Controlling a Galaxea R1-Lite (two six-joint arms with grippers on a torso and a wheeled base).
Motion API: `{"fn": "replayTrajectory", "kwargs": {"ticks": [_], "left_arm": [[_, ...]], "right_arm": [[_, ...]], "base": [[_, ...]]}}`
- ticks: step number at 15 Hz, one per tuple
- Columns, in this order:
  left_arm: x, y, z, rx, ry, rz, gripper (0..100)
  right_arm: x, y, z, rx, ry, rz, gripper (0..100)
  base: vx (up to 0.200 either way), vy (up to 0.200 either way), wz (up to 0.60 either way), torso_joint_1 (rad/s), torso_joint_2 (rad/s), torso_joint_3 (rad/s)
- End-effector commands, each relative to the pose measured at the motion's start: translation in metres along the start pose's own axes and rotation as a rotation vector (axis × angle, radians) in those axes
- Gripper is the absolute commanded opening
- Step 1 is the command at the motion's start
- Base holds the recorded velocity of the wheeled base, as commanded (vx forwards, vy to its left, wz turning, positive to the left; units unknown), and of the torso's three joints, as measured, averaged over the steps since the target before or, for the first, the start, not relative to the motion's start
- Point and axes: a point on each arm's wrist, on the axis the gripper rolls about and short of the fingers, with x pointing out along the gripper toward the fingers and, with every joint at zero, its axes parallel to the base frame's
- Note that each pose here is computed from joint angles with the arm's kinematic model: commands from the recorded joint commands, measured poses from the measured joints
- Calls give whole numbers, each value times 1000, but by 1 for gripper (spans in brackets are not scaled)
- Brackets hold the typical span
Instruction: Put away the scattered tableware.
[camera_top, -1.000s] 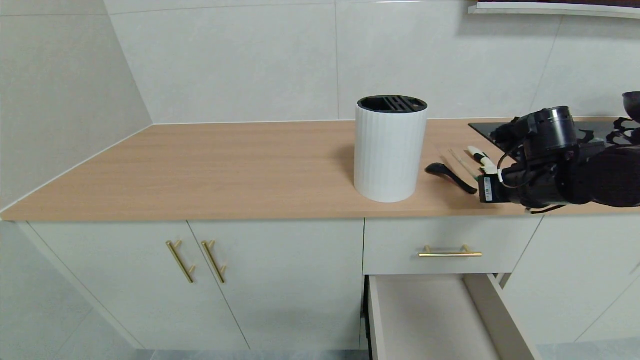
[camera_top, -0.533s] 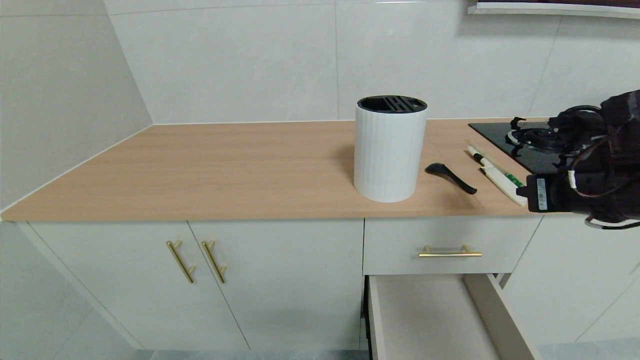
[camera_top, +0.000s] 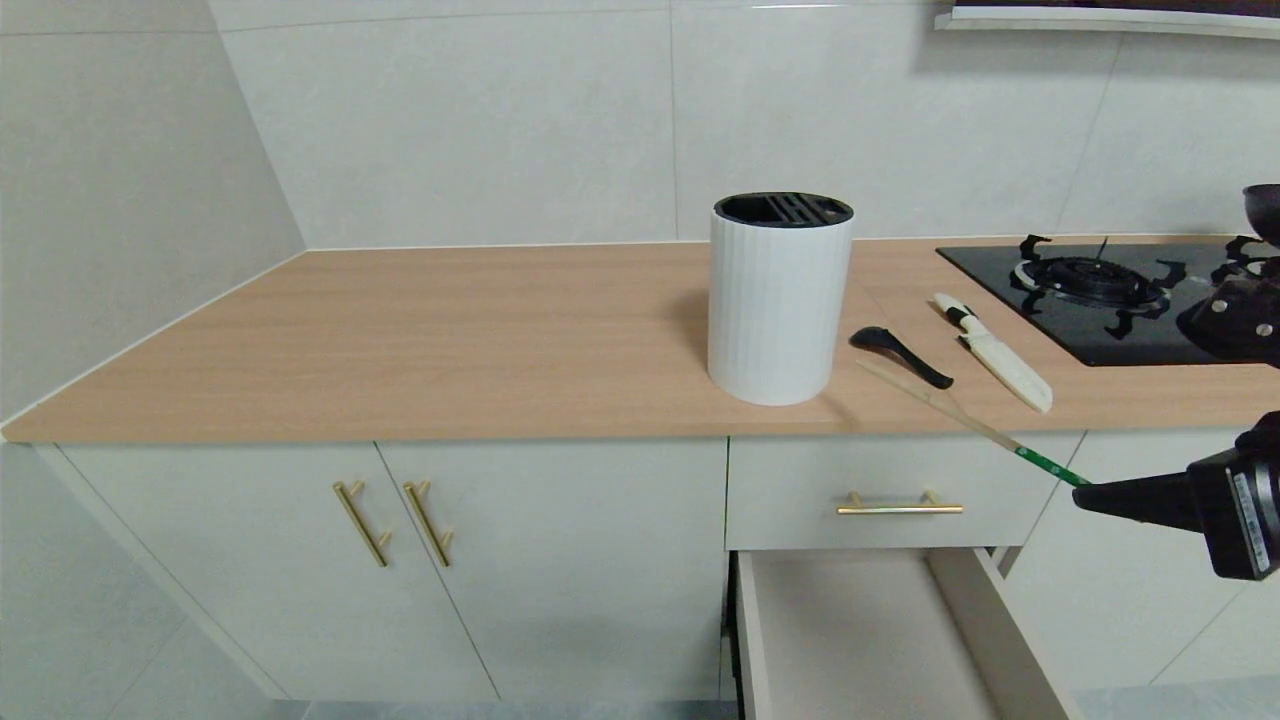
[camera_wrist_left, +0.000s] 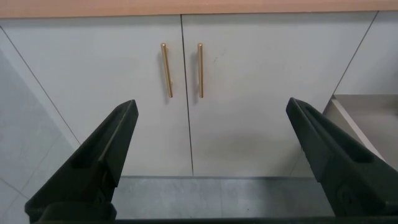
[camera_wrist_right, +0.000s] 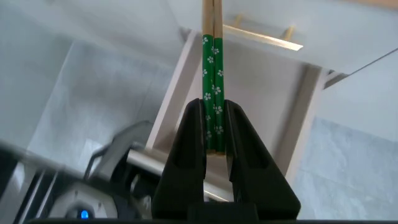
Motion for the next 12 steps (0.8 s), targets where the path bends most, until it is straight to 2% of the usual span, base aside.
{"fn": "replayTrajectory", "kwargs": {"ticks": [1,6,12], "left_arm": [[0,0,0,0,1,1,100],[0,0,0,0,1,1,100],[0,0,0,0,1,1,100]], "right_arm": [[0,2,-9,-19,18,18,0],[25,8,-17,-47,124,40,0],[40,11,-23,-64,166,52,0]], "base": [[0,0,0,0,0,0],[0,0,0,0,0,0],[0,0,0,0,0,0]]}}
